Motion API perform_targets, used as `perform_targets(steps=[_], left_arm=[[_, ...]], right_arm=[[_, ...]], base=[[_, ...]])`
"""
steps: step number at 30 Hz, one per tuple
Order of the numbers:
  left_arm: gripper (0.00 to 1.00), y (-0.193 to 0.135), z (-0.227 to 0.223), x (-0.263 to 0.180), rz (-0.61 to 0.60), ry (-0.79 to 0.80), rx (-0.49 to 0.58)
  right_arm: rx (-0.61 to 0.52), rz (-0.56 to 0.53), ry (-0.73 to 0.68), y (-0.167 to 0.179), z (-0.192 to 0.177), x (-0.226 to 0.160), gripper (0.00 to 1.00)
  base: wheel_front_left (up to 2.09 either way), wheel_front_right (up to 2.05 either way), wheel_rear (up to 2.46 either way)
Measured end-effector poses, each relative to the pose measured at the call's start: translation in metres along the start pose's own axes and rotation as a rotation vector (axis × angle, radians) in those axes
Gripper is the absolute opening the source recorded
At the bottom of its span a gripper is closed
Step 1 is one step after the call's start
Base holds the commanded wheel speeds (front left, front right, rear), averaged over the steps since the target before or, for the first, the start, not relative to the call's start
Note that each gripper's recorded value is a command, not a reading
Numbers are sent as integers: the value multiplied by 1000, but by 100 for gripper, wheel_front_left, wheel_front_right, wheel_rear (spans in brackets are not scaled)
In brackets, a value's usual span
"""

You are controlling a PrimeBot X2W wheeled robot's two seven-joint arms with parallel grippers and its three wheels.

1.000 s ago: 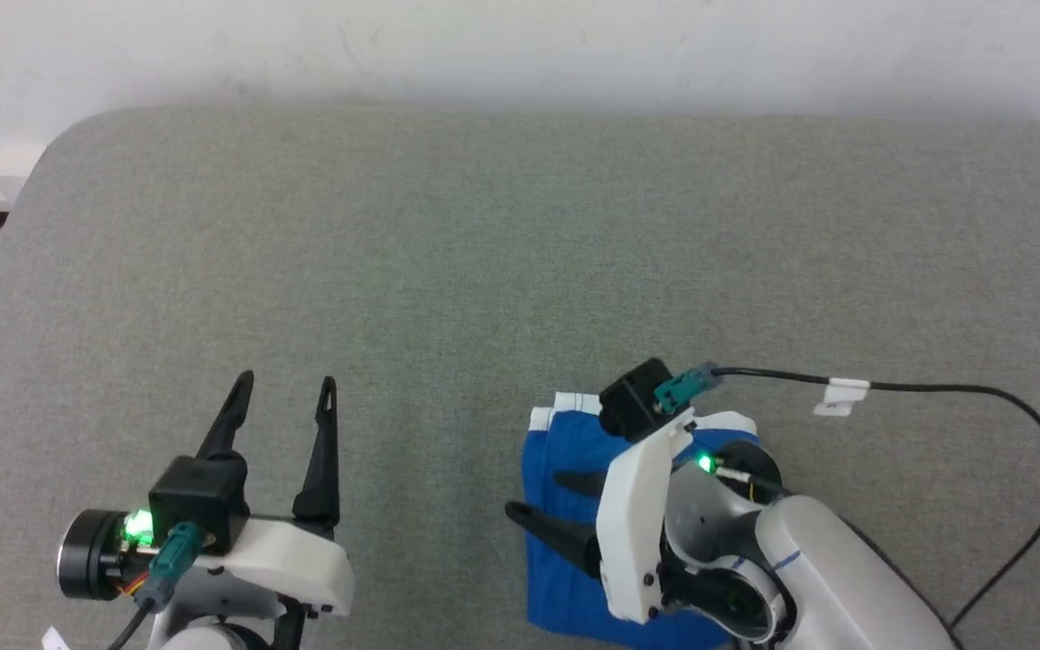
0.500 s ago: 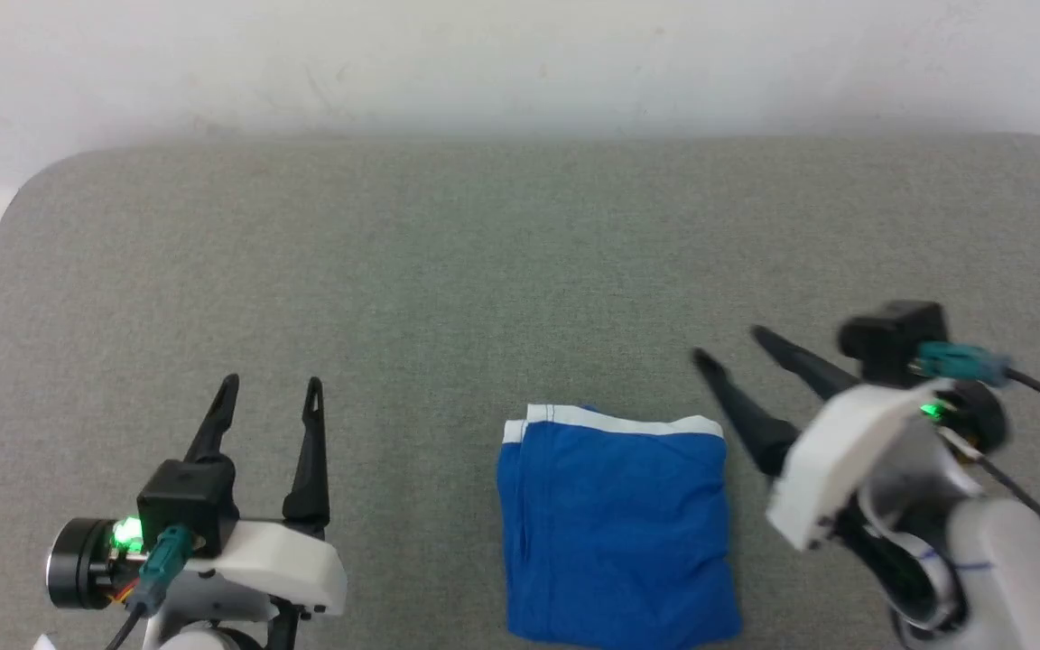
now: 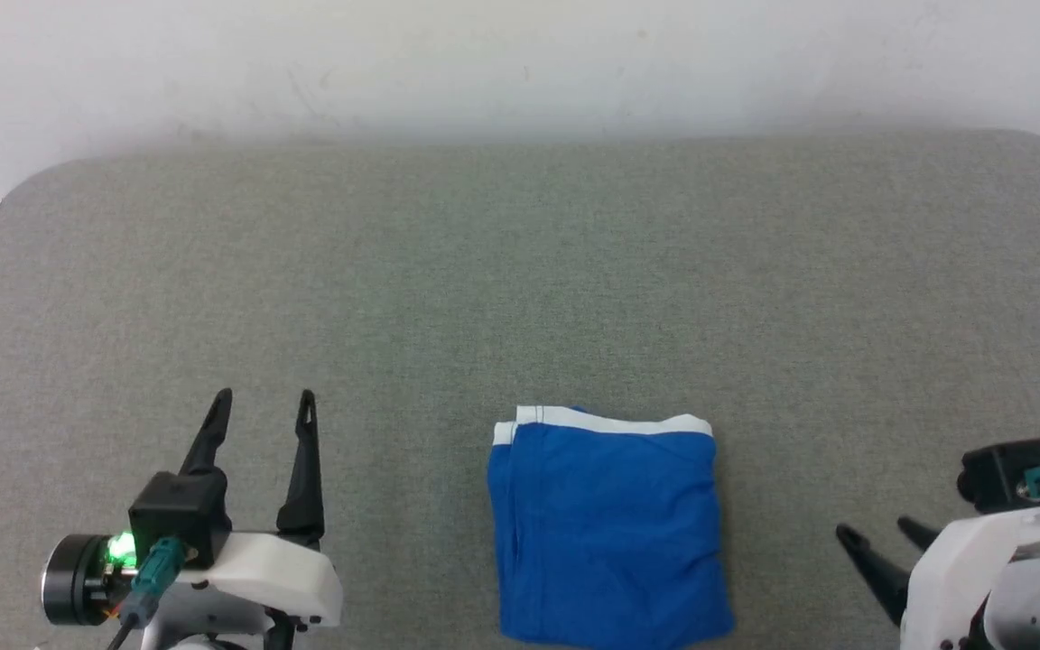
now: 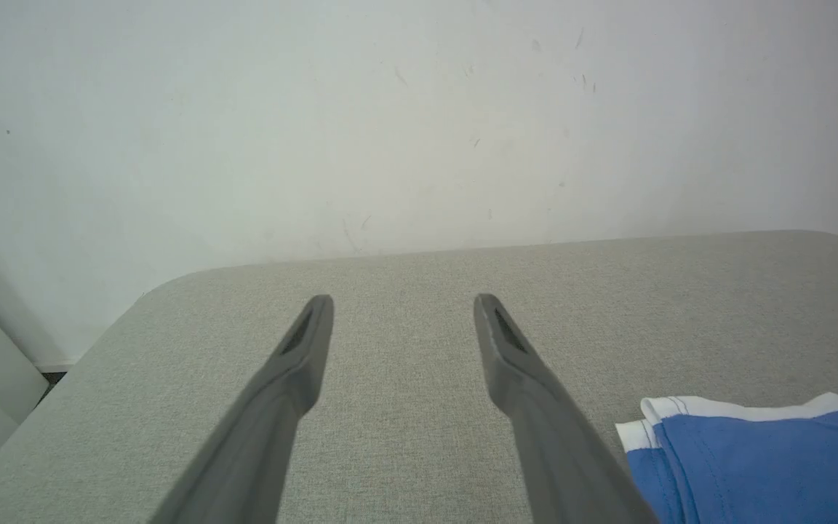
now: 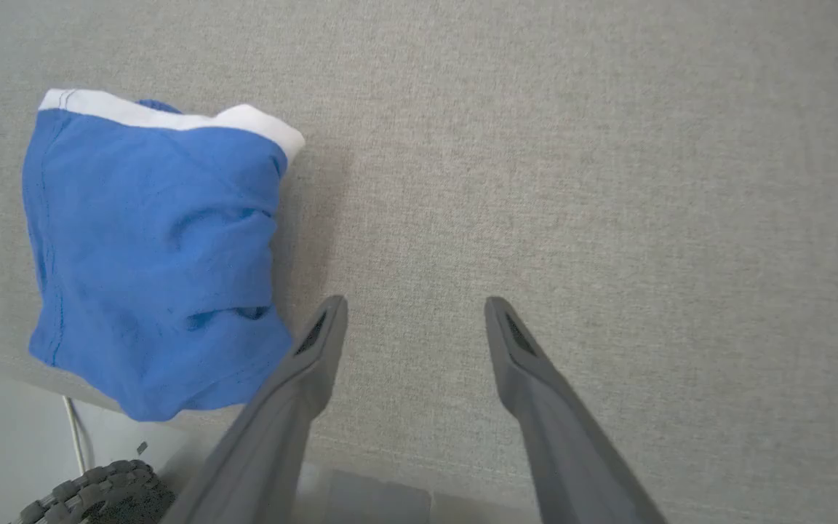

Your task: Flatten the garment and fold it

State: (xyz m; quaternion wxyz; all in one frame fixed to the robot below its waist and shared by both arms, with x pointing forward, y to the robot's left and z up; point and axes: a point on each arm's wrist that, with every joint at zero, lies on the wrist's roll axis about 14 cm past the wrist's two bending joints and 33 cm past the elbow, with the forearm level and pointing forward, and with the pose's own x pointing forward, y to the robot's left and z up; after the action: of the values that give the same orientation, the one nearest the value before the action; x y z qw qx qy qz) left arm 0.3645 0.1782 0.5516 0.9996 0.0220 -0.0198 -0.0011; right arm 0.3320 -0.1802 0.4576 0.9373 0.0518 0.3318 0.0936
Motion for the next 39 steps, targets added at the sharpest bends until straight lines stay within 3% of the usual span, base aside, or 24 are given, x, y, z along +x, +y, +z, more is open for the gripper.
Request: perform_targets(steps=[7, 15, 28, 29, 30, 31, 32, 39], left_arm=[[100, 2, -4, -3, 9, 10, -3], [100, 8, -13, -4, 26, 33, -3], [100, 18, -29, 7, 62, 63, -1], [100, 18, -30, 7, 63, 67, 0], [100, 18, -30, 7, 64, 68, -1], [100, 19, -30, 8, 66, 65, -2], [100, 19, -29, 8, 66, 61, -2], [100, 18, -25, 9, 61, 48, 2]], right_arm=[[70, 121, 171, 32, -35, 14, 100], [94, 260, 241, 77, -33, 52, 100], [15, 262, 429, 86, -60, 107, 100], [5, 264, 442, 87, -62, 109, 90], [0, 265, 458, 88, -64, 110, 38], [-10, 266, 470, 88, -65, 111, 29], [-19, 265, 478, 88, -65, 112, 0], [-52, 297, 479, 97, -59, 109, 0]], base=[[0, 0, 0], [0, 0, 0], [0, 0, 0], [0, 0, 0], [0, 0, 0], [0, 0, 0], [0, 0, 0], [0, 0, 0]])
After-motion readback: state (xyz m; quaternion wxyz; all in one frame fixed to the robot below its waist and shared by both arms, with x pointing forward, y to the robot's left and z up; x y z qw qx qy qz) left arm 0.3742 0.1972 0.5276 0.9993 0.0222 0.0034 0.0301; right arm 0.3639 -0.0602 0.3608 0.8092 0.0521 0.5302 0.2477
